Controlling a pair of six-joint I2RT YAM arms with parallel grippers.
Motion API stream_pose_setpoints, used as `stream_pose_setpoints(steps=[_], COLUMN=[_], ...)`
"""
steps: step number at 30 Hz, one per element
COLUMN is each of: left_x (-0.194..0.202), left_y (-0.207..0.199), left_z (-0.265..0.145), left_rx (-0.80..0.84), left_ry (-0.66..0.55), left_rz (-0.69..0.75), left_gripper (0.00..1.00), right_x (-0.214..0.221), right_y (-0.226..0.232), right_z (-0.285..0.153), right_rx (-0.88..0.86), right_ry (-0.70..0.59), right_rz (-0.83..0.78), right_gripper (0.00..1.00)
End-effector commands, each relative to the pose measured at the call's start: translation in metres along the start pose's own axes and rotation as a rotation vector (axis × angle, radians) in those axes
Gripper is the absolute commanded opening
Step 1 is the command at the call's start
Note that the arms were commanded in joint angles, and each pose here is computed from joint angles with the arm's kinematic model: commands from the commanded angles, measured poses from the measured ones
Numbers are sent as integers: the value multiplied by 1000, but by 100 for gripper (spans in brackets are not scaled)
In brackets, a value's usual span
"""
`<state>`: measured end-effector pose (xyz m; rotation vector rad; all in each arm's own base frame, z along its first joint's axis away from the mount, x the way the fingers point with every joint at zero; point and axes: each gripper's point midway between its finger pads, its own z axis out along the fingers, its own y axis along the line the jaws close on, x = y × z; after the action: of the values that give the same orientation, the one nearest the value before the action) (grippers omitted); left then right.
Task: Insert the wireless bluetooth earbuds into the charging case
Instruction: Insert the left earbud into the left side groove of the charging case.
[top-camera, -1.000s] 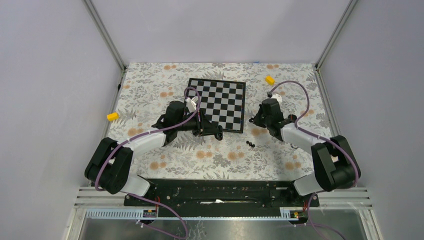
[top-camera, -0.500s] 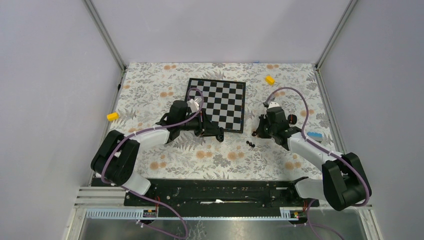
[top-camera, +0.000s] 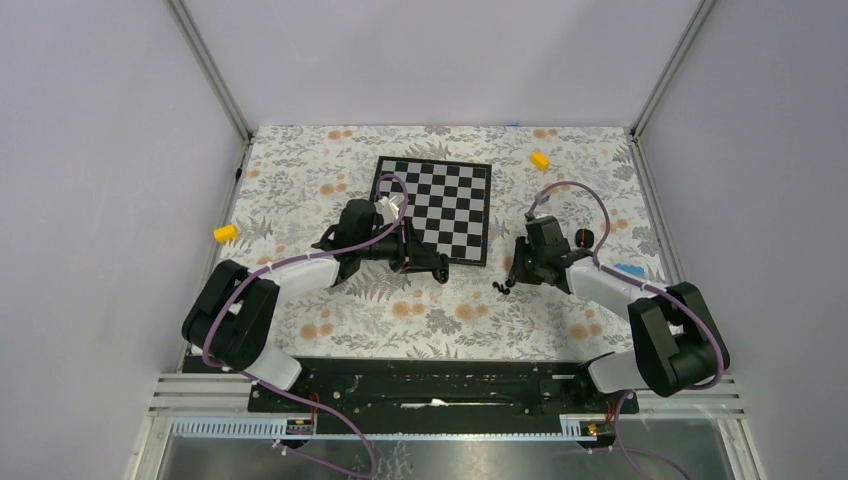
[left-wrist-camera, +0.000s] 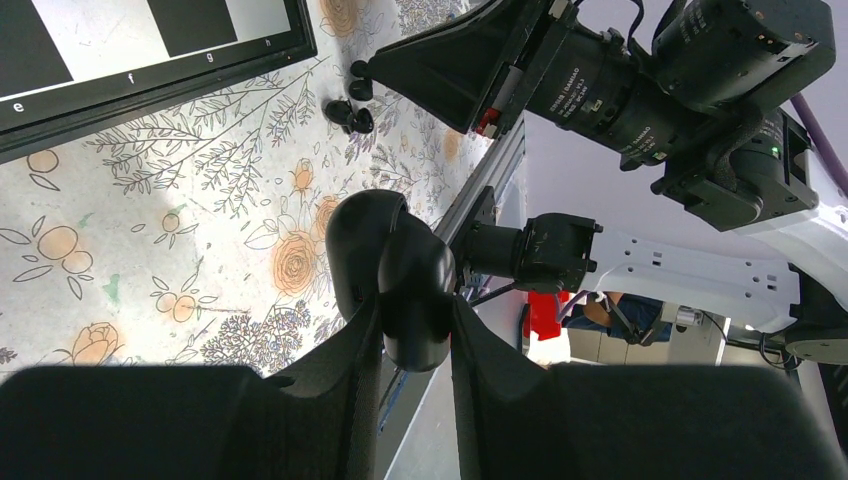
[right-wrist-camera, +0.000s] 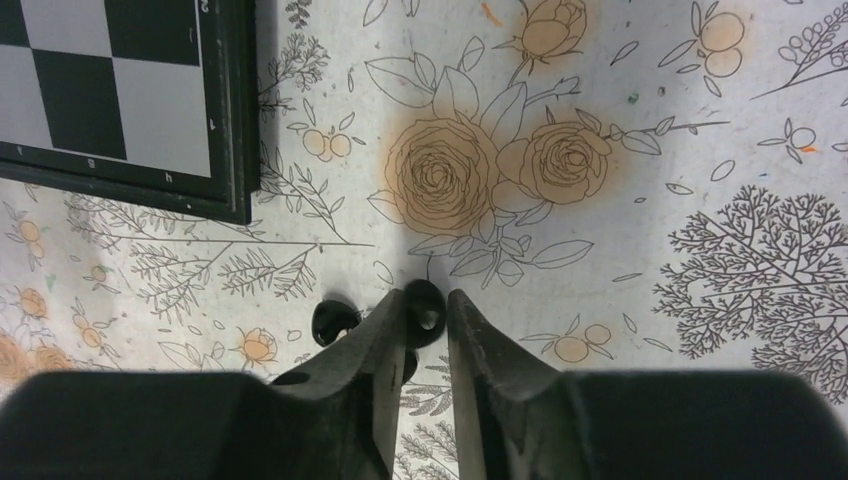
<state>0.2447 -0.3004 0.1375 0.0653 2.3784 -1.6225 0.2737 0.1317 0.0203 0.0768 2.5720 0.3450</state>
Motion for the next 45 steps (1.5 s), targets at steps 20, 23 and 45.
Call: stream_pose_setpoints(steps=[20, 23, 45], left_x=[-4, -5, -10], left_y=[-15, -15, -9], left_z=[-1, 0, 7], left_rx=[66, 64, 58], left_ry=[-2, -4, 0], left_rz=[53, 55, 45], left_gripper=[5, 5, 5], right_x=[5, 5, 3], right_y=[-5, -6, 13], right_z=[-19, -16, 1], right_rx=[6, 11, -76], right_ry=[-121, -122, -79], right_rz=[266, 263, 259], right_gripper=[30, 30, 31])
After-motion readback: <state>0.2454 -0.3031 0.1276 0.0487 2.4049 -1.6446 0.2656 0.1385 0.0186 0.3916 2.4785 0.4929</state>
